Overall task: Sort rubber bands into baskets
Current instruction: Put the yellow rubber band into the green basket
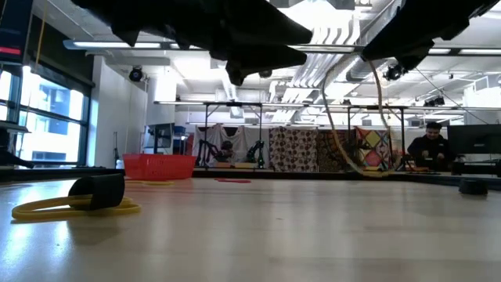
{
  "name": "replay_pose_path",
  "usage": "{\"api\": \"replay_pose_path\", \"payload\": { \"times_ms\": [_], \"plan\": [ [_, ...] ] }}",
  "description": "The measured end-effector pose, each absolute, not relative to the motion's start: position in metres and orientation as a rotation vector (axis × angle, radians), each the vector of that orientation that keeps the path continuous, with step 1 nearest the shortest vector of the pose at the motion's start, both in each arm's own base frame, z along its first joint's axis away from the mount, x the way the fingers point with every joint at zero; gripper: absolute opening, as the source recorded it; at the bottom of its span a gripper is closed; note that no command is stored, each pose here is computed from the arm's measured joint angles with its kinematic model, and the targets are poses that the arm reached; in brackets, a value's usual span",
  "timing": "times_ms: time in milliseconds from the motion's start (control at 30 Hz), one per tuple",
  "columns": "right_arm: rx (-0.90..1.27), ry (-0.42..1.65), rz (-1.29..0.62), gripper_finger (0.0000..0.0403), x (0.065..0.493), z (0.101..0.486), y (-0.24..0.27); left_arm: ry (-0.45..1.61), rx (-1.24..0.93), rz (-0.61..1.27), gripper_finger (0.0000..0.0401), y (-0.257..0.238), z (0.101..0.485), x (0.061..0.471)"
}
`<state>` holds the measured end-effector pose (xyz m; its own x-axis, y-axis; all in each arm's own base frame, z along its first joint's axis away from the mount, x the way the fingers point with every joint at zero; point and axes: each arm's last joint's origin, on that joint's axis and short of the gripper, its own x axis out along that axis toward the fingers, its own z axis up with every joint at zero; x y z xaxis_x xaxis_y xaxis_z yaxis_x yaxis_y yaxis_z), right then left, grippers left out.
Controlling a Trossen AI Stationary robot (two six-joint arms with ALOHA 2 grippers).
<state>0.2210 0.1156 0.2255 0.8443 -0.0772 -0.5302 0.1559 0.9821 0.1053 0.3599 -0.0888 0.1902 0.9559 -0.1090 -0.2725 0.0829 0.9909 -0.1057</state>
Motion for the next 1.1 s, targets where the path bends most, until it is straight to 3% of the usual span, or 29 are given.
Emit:
{"api": "replay_pose_path", "payload": {
  "times_ms": [833, 1100],
  "plan": [
    [0.121, 0.494, -0.061, 0.0, 0.225, 0.232, 0.119, 0.333, -0.087, -0.055, 0.0178, -0.088, 0.194, 0.386],
    [0.105, 0.492, -0.039, 0.0, 0.223, 0.232, 0.123, 0.318, -0.091, -0.05, 0.0138, -0.089, 0.193, 0.389]
  ]
}}
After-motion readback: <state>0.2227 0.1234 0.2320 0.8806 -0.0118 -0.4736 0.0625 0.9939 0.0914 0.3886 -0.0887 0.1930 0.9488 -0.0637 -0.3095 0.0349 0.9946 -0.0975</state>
